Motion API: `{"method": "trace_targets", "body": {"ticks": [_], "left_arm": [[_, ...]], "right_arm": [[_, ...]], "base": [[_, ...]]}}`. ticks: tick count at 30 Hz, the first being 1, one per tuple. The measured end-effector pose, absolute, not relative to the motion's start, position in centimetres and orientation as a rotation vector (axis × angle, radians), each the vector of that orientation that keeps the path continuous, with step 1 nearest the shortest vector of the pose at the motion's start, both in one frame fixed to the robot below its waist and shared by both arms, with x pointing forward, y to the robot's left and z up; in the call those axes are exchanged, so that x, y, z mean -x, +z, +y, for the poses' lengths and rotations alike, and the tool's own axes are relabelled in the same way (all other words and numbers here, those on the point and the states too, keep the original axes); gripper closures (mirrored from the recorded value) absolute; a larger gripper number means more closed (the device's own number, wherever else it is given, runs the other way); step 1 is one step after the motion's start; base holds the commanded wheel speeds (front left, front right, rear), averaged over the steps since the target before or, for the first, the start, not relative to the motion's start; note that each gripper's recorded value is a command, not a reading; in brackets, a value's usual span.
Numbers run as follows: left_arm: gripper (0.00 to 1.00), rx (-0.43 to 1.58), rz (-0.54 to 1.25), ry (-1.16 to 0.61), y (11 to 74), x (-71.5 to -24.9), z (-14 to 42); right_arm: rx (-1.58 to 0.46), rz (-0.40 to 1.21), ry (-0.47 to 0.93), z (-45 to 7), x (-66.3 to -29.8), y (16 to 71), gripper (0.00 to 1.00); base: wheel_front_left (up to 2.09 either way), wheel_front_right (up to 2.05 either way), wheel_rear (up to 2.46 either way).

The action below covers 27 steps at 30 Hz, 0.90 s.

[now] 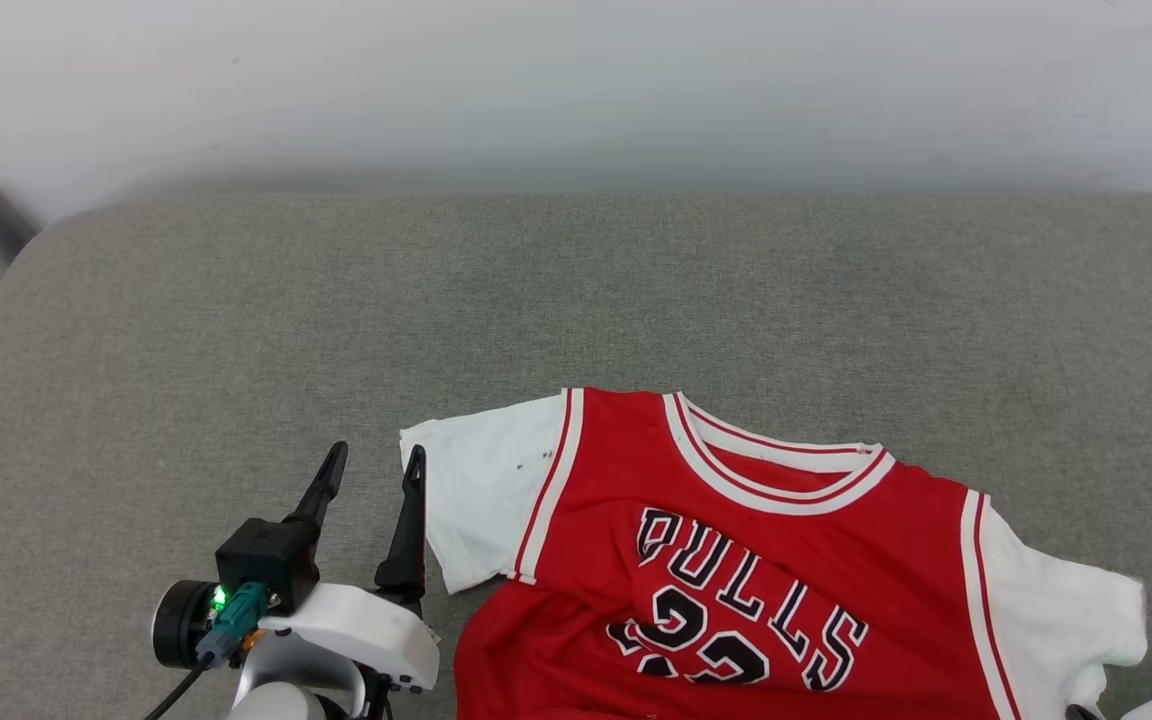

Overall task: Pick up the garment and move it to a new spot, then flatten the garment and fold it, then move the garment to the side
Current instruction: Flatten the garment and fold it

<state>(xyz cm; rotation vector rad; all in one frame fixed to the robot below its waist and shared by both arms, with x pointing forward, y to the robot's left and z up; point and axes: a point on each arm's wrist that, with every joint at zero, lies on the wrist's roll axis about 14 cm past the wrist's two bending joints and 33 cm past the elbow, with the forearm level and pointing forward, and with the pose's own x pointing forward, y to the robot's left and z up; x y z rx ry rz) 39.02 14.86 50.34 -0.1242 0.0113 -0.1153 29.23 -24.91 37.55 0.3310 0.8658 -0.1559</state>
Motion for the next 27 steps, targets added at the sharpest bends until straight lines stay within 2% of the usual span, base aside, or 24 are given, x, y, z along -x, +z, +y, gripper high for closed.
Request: {"method": "trace_targets", "body": {"ticks": [1,2,3,4,9,13,17,21,27], "left_arm": [[0.00,0.124,0.012,-0.119,50.3,-39.0,14.7],[0.00,0.123,0.014,-0.120,50.3,-39.1,14.7],[0.00,0.123,0.016,-0.123,50.2,-39.1,14.6],[0.00,0.123,0.019,-0.125,50.2,-39.2,14.6],[0.00,0.122,0.017,-0.129,50.3,-39.1,14.5],[0.00,0.121,0.009,-0.122,50.7,-38.9,14.7],[0.00,0.123,-0.003,-0.110,51.1,-38.5,15.0],[0.00,0.124,-0.009,-0.094,51.4,-37.7,15.5],[0.00,0.113,-0.023,-0.071,51.9,-37.0,16.4]], "right_arm": [[-0.347,0.869,-0.172,-25.2,-28.9,37.1,1.00],[-0.354,0.863,-0.182,-25.3,-28.7,36.8,0.85],[-0.359,0.860,-0.187,-25.3,-28.7,36.5,0.52],[-0.362,0.852,-0.188,-25.2,-28.7,36.3,0.00],[-0.364,0.708,-0.215,-25.8,-30.5,37.2,0.00],[-0.318,0.529,-0.282,-28.2,-32.1,39.9,0.00],[-0.234,0.367,-0.284,-28.9,-33.6,43.0,0.00],[-0.165,0.235,-0.225,-27.5,-35.1,46.1,0.00],[-0.096,0.097,-0.065,-22.6,-36.6,49.8,0.00]], "base": [[0.00,0.00,0.00],[0.00,0.00,0.00],[0.00,0.00,0.00],[0.00,0.00,0.00],[0.00,0.00,0.00],[0.00,0.00,0.00],[0.00,0.00,0.00],[0.00,0.00,0.00],[0.00,0.00,0.00]]}}
